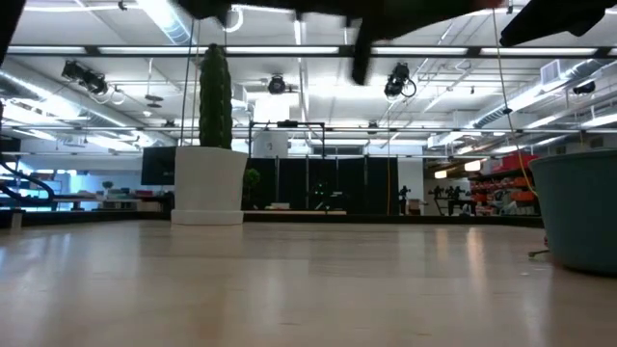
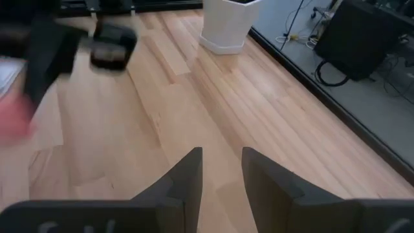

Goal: Pick and placing Produce into tupperware
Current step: Put the peach into the bin, then adjust the bin to the left

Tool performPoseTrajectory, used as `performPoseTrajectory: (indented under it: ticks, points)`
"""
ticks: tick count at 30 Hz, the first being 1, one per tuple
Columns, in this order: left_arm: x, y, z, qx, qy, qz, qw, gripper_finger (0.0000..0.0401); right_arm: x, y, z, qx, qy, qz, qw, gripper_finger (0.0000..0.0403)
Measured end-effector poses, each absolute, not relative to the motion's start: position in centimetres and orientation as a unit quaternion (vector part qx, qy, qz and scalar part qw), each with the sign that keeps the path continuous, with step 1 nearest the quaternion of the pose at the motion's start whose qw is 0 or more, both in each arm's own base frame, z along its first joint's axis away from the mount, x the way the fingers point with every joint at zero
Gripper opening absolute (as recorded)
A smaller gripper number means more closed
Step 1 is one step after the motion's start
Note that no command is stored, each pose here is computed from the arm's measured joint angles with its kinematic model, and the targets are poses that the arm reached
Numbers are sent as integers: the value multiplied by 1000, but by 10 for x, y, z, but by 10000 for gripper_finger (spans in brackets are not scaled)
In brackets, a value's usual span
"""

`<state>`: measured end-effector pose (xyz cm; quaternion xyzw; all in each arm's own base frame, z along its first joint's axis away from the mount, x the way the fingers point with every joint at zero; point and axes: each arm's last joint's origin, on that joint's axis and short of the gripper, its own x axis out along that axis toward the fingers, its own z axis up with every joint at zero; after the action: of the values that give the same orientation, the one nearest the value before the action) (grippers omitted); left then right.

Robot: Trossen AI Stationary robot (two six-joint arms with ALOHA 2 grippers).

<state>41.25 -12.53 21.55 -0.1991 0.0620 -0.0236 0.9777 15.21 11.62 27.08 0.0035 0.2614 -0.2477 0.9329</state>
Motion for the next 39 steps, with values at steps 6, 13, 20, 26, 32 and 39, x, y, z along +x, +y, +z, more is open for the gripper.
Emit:
performPoseTrajectory:
  ticks: [6,13,20,26,32,39]
  points:
    - [475,-149,218,-167,109,-72,977,60,152,116,271,5,262,-247,933,116]
    - [517,-162,198,-115,209,-57,970,64,152,117,270,11,278,-236,931,116]
    - [524,-165,180,-66,261,-54,961,91,152,117,270,12,281,-234,931,116]
    - [523,-163,178,-56,272,-38,960,138,152,118,269,19,297,-223,928,116]
    - [523,-163,178,-55,273,-37,960,178,150,121,266,53,348,-188,917,114]
    - [522,-154,193,-69,263,-24,962,176,134,141,264,140,391,-131,900,37]
